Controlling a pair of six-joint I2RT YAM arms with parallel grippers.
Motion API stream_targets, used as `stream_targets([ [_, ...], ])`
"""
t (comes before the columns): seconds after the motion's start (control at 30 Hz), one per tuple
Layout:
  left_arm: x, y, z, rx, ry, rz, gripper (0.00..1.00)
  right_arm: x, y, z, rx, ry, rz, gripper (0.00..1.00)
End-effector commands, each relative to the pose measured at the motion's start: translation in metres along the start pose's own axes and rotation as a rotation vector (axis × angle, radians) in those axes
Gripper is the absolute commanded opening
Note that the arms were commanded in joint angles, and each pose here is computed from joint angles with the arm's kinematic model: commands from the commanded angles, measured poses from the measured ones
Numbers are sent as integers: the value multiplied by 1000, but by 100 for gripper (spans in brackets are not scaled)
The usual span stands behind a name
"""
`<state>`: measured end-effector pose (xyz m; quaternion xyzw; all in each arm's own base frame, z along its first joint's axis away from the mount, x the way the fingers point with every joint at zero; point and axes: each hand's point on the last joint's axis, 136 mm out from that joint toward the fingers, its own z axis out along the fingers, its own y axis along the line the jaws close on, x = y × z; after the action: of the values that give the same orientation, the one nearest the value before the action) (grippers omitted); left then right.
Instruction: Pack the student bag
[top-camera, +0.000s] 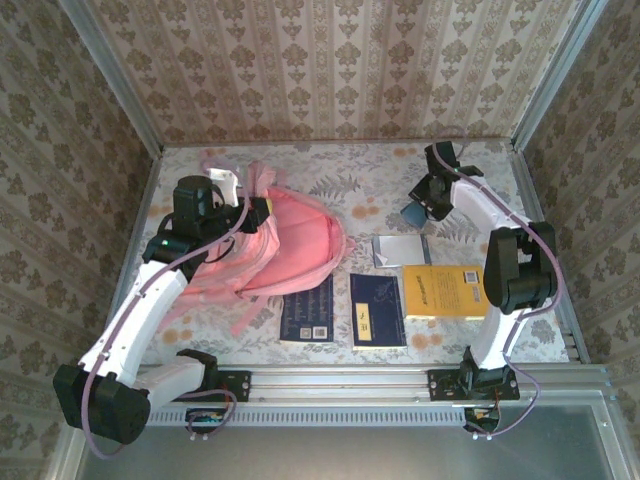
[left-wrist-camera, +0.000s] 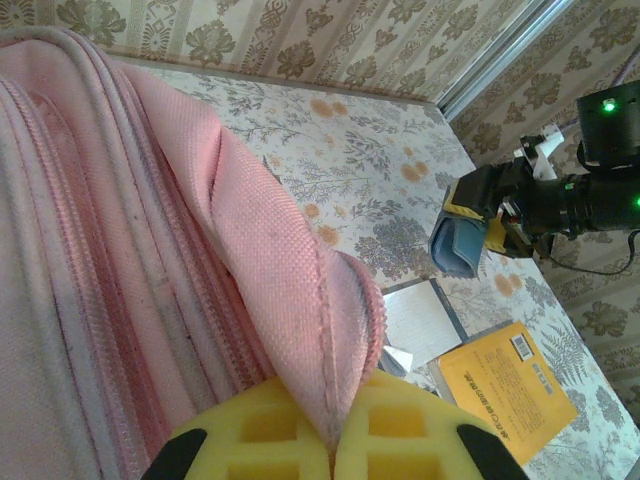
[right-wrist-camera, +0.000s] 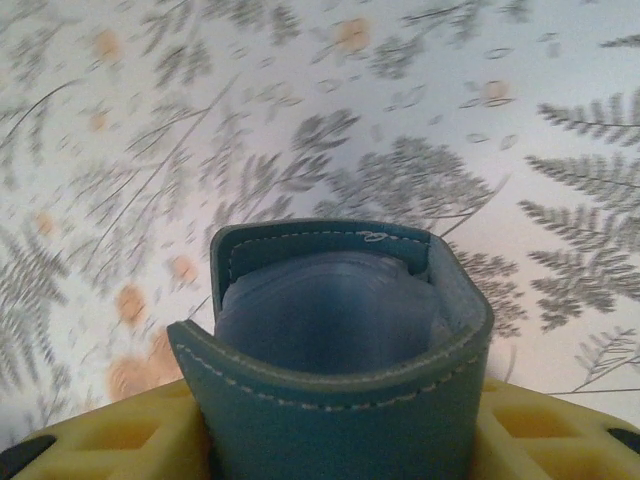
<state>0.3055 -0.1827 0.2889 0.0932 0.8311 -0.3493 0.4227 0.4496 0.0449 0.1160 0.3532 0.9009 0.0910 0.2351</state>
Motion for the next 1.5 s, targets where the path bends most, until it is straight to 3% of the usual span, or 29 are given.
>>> stream_targets([
  [0.0,-12,-5,-9,5,-60,47,0,2,22,-29,-89,-28,-114,42],
  [0.23,-12,-3,-8,-9,-59,49,0,48,69,-53,-263,32,-278,42],
  [0.57,-26,-18,-19,25,-75,62,0,186,179,-108,-651,221,-524,45],
  [1.07,-61,-50,-67,112,-176,69,0,344,311,-124,-967,423,-586,51],
  [1.2,-68,-53,-75,114,-197,72,0,388,324,-107,-959,492,-596,61],
  [1.33,-72,-52,-79,103,-206,70,0,401,324,-96,-929,482,-622,98],
  [1.47,-72,-49,-83,73,-214,84,0,376,316,-106,-907,375,-681,100],
])
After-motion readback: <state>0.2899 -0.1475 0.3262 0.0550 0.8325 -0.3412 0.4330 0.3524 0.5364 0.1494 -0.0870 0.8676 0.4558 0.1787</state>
